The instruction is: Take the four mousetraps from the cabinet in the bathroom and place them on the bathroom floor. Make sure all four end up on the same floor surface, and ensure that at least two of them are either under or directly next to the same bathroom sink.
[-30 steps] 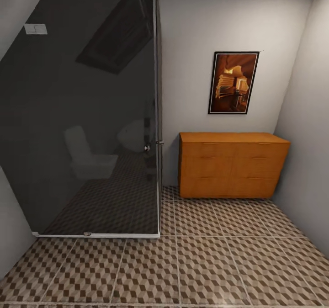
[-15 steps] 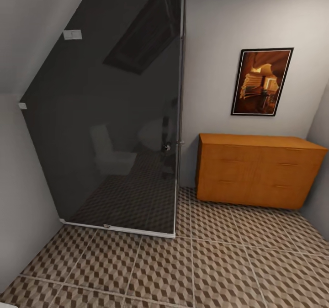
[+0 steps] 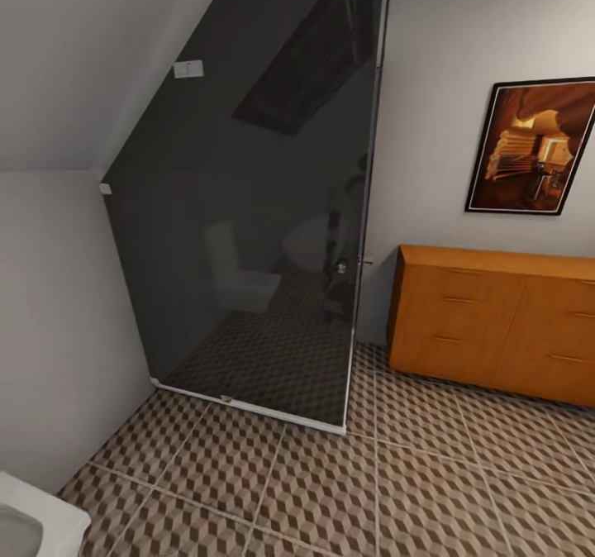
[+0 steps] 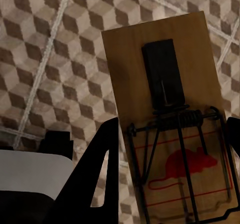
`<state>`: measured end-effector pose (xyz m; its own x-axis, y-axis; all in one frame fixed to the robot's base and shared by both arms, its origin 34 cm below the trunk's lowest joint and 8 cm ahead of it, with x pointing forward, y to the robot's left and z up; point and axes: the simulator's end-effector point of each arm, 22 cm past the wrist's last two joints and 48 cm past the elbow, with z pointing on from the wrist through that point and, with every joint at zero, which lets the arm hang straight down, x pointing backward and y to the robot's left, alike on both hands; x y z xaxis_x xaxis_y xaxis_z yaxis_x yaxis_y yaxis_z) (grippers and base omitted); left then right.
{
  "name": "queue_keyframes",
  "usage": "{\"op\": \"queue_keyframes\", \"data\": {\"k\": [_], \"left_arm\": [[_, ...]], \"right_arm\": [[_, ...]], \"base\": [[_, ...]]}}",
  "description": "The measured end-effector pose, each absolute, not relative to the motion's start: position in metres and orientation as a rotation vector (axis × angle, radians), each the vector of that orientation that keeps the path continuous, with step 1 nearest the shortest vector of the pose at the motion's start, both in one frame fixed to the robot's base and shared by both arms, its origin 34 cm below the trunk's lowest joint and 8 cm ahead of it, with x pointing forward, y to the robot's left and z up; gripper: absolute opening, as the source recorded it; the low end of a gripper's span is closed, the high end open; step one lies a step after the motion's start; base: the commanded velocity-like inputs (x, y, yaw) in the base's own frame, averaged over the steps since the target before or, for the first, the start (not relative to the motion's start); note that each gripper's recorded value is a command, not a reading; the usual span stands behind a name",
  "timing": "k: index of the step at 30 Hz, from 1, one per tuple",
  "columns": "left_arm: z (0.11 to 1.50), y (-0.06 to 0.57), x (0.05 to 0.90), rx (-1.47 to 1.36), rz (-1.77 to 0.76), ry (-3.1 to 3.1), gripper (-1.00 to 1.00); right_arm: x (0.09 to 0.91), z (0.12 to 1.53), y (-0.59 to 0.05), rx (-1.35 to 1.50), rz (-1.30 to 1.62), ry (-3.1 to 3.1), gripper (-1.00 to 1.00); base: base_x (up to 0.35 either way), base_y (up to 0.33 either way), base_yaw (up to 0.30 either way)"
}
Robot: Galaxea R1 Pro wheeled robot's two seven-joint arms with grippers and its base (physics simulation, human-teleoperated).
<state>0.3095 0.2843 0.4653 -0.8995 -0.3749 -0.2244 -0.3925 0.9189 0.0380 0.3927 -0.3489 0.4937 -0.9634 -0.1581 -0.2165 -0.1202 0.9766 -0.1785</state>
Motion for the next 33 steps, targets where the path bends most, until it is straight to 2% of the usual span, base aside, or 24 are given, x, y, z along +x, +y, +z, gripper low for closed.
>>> {"op": "queue_keyframes", "data": {"k": [18, 26, 33], "left_arm": [[0.466, 0.289, 0.31, -0.61, 0.126, 2.857, -1.0], [0.466, 0.289, 0.309, -0.633, 0.126, 2.852, -1.0], [0.466, 0.289, 0.309, -0.638, 0.125, 2.851, -1.0]], "right_arm": [[0.384, 0.491, -0.348, -0.254, -0.246, 2.902, -1.0], [0.377, 0.487, -0.334, -0.296, -0.226, 2.91, -1.0], [0.345, 0.473, -0.293, -0.348, -0.141, 2.915, -1.0]], "base": [[0.0, 0.0, 0.288], [0.0, 0.0, 0.287], [0.0, 0.0, 0.287]]}}
